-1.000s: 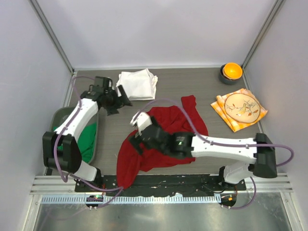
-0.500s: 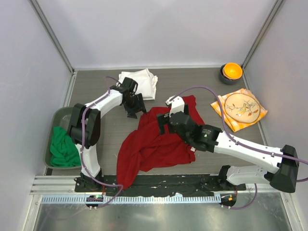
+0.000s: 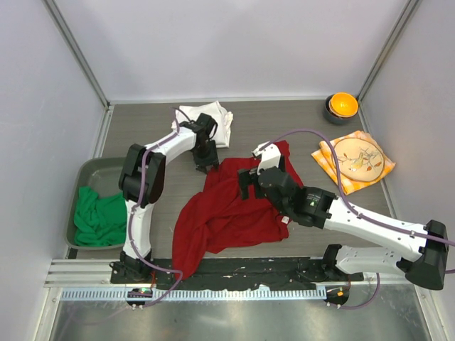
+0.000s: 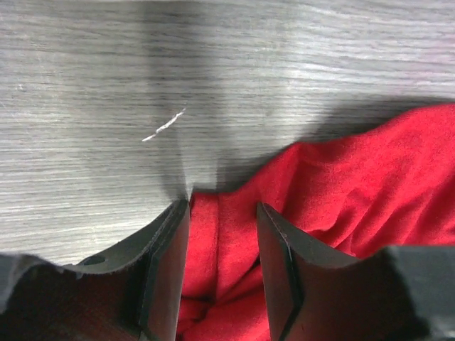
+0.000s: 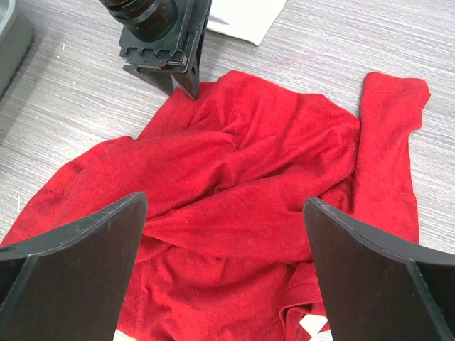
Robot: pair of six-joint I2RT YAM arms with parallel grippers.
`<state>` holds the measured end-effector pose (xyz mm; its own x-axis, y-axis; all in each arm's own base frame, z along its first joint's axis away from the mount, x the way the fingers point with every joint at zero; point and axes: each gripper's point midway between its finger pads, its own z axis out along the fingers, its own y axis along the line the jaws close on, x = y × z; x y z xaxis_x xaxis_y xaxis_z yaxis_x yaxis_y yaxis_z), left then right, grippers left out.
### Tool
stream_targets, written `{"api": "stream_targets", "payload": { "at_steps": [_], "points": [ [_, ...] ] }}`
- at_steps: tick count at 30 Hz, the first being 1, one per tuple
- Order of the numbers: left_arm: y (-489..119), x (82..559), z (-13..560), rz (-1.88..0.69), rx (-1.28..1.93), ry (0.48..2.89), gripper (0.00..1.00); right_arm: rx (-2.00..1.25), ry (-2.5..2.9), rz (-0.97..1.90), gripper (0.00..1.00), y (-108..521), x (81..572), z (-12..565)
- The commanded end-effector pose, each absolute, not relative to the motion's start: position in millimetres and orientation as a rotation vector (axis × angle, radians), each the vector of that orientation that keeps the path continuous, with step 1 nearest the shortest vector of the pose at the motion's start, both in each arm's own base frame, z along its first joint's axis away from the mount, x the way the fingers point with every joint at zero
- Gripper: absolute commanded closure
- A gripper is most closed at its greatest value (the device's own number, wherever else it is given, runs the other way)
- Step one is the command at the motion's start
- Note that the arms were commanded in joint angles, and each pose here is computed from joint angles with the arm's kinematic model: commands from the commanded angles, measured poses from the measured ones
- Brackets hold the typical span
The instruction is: Fold and stack the t-shirts
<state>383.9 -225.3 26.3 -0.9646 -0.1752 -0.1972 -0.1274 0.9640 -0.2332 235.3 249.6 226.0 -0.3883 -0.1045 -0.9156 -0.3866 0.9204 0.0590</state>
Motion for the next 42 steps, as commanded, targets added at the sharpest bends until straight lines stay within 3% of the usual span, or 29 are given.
{"api": "stream_targets", "payload": {
  "at_steps": [1, 3, 5, 6, 7, 14, 19, 27, 34, 42],
  "points": [
    [-208.3, 383.3, 21.7, -0.122, -0.151, 2.913, 0.54, -0.297, 1.935, 0.335, 0.02, 245.0, 237.4, 236.7],
    [-206.8, 382.0, 18.9, -0.088, -0.135, 2.927, 0.58, -0.291, 1.932, 0.337, 0.02, 243.7, 237.5, 237.6],
    [-203.3, 381.2, 13.7, -0.041, -0.125, 2.933, 0.71, -0.265, 1.928, 0.317, 0.03, 240.1, 240.2, 238.2],
    [-201.8, 381.6, 13.9, -0.024, -0.124, 2.928, 0.80, -0.251, 1.932, 0.298, 0.04, 236.4, 242.1, 236.9],
    [-200.2, 382.3, 14.9, -0.011, -0.130, 2.923, 1.00, -0.224, 1.931, 0.281, 0.04, 231.9, 245.2, 237.1],
    [-193.6, 383.9, 36.0, 0.006, -0.135, 2.868, 1.00, 0.166, 2.012, 0.037, 0.04, 151.1, 310.0, 208.6],
    [-182.2, 378.6, 55.5, 0.053, -0.113, 2.841, 1.00, 0.378, 2.208, -0.063, 0.05, 106.9, 371.4, 134.6],
    [-133.4, 374.4, 75.5, 0.210, -0.204, 2.793, 1.00, 0.398, 2.216, -0.034, 0.05, 104.7, 447.9, 104.9],
    [-111.4, 373.4, 78.8, 0.137, -0.285, 2.804, 1.00, 0.395, 2.171, 0.062, 0.07, 118.5, 491.3, 100.1],
    [-113.3, 373.2, 73.5, 0.115, -0.273, 2.821, 1.00, 0.259, 2.217, 0.364, 0.12, 179.4, 525.9, 93.4]
  ]
}}
